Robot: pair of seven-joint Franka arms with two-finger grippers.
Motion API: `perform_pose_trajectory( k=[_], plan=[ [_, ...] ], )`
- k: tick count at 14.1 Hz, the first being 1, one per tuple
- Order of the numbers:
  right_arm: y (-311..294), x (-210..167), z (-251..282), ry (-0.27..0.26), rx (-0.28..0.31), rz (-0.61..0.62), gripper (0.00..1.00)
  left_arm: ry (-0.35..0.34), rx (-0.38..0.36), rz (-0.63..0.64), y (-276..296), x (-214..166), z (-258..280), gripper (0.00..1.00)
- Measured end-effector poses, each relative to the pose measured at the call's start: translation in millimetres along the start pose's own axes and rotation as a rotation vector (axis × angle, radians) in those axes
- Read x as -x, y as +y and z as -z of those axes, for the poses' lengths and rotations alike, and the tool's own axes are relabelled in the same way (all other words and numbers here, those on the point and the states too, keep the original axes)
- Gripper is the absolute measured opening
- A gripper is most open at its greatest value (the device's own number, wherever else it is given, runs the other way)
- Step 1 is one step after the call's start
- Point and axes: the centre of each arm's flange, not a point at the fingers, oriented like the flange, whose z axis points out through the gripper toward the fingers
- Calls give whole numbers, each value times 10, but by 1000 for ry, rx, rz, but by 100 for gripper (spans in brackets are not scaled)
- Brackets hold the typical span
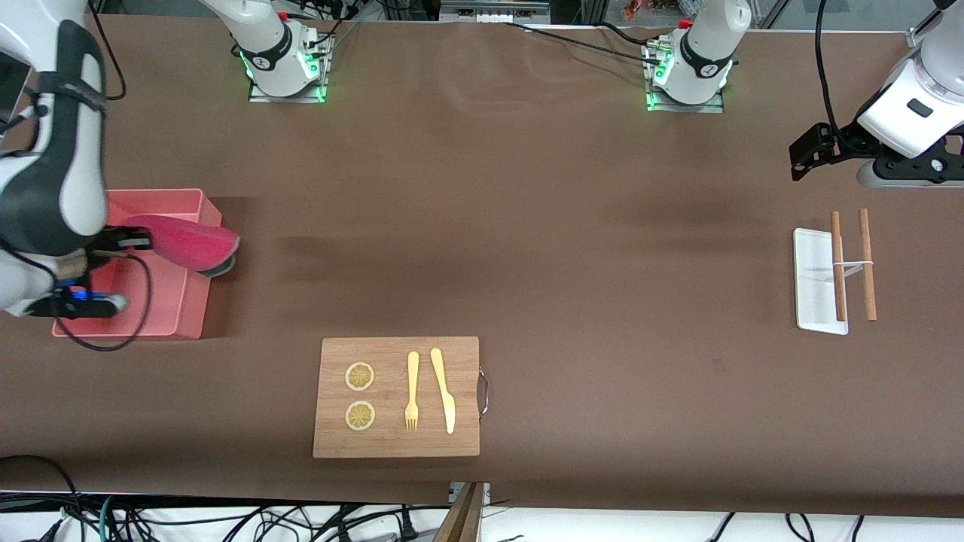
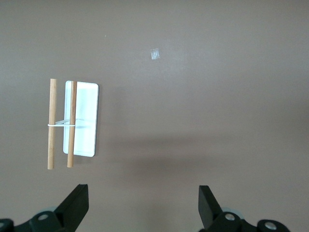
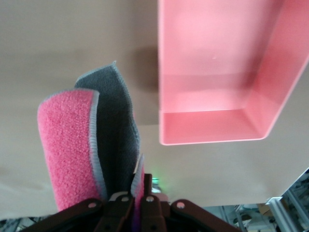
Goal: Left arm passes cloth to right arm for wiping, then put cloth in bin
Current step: 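Carry the cloth over the pink bin with the right gripper, then lower the cloth into the pink bin and open the right gripper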
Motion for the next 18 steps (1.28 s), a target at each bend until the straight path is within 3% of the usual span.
perform_pose_trajectory(
  k=[4, 7, 14, 18],
  plan=[
    [810, 170, -36, -7, -11, 54, 2, -1, 0, 0, 0, 1, -1, 100],
    [1049, 215, -97, -18, -17, 66, 2, -1, 0, 0, -1, 1, -1, 100],
    [1372, -157, -874, -69, -41, 48, 2, -1, 0, 0, 0, 1, -1, 100],
    [1493, -353, -1335, -53, -46, 41, 2, -1, 0, 0, -1, 1, -1, 100]
  ],
)
